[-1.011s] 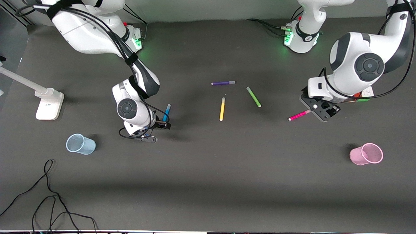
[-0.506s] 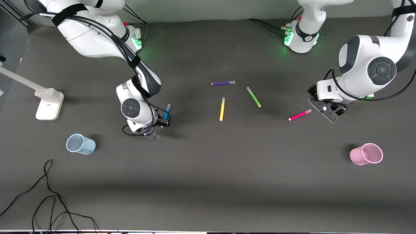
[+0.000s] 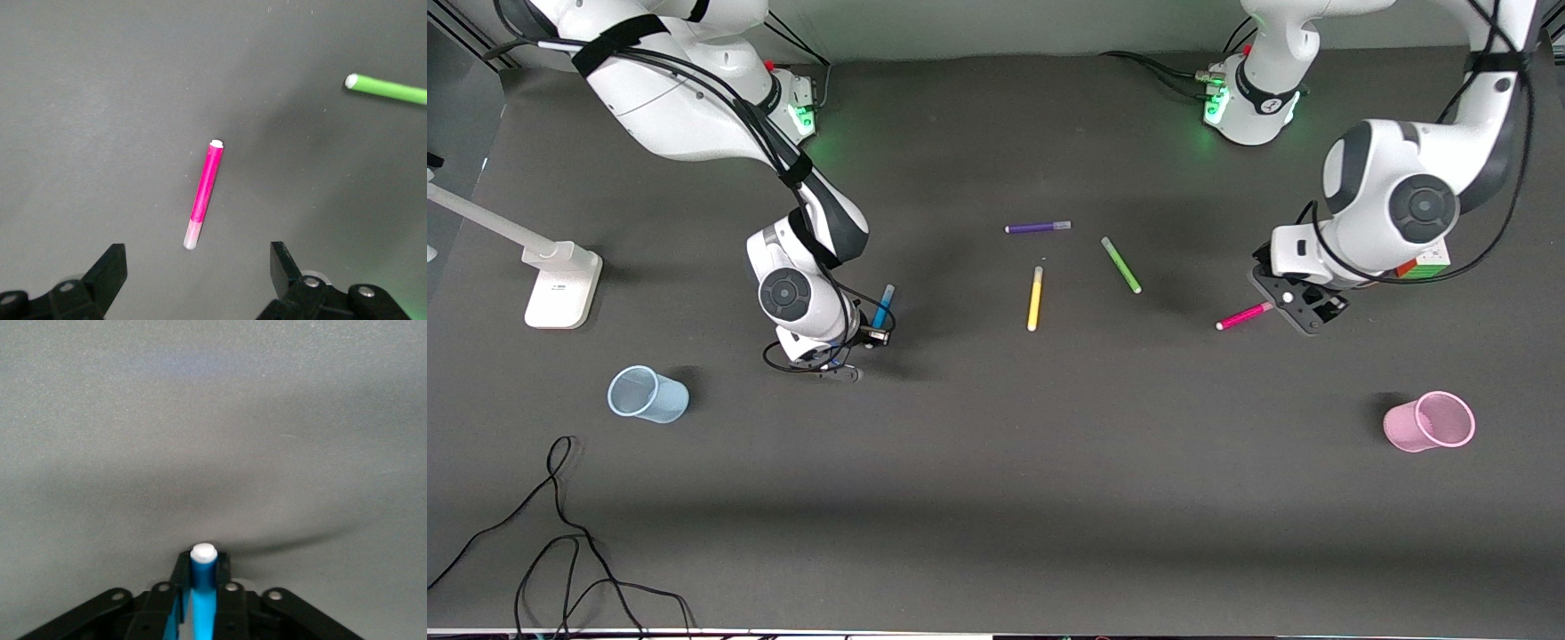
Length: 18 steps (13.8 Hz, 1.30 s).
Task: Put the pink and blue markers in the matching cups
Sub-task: 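Lower and close the right gripper on the blue marker while the left grasps pink, then carry the blue marker with the right gripper toward the light blue cup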
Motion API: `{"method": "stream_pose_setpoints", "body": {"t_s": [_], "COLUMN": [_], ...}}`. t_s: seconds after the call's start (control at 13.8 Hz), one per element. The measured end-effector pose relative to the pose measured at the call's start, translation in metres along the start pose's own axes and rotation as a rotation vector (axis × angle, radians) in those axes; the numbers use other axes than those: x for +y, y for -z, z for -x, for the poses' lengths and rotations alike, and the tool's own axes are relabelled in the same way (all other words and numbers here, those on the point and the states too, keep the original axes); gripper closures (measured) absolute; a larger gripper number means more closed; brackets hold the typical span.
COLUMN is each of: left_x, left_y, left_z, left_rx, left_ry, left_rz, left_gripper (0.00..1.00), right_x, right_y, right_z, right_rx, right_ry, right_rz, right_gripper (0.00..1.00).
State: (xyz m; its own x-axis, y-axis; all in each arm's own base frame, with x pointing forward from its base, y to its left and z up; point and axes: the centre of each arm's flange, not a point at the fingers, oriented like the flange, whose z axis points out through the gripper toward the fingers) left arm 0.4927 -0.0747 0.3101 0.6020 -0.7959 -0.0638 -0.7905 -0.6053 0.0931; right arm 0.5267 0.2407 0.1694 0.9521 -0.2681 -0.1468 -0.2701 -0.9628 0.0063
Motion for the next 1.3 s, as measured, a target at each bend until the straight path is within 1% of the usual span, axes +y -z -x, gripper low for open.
{"method": "stream_pose_setpoints", "body": {"t_s": [0.29,0.43,0.58,0.79,0.87,1.08,1.16,1.3], "left_x": [0.001,0.003,0.009,0.009,0.008,-0.007,-0.016,-0.026], "left_y": [-0.04,-0.061,-0.082,-0.1,-0.103,-0.107,-0.111,-0.126], "left_z": [0.011,0.021,0.028,0.033,0.035,0.051,0.06,0.072], "left_rx": [0.048,0.066,0.07,0.064,0.062,0.067,0.071,0.077], "left_ry": [-0.159,-0.182,-0.181,-0.173,-0.173,-0.192,-0.194,-0.187], "left_rz": [-0.052,-0.071,-0.073,-0.058,-0.054,-0.058,-0.06,-0.062], "left_gripper": [0.06,0.07,0.07,0.09,0.09,0.09,0.09,0.09], "right_x": [0.0,0.0,0.0,-0.004,-0.005,-0.004,-0.002,0.004], "right_y": [0.001,0.008,0.031,0.093,0.113,0.159,0.171,0.192], "right_z": [-0.001,-0.005,-0.015,-0.033,-0.039,-0.054,-0.058,-0.068], "right_rx": [0.002,0.015,0.036,0.036,0.048,0.118,0.145,0.216], "right_ry": [-0.001,-0.005,-0.013,-0.025,-0.021,-0.027,-0.025,-0.046], "right_rz": [-0.001,-0.007,-0.008,0.031,0.058,0.189,0.229,0.312], "right_gripper": [0.82,0.82,0.82,0.82,0.82,0.82,0.82,0.82]}}
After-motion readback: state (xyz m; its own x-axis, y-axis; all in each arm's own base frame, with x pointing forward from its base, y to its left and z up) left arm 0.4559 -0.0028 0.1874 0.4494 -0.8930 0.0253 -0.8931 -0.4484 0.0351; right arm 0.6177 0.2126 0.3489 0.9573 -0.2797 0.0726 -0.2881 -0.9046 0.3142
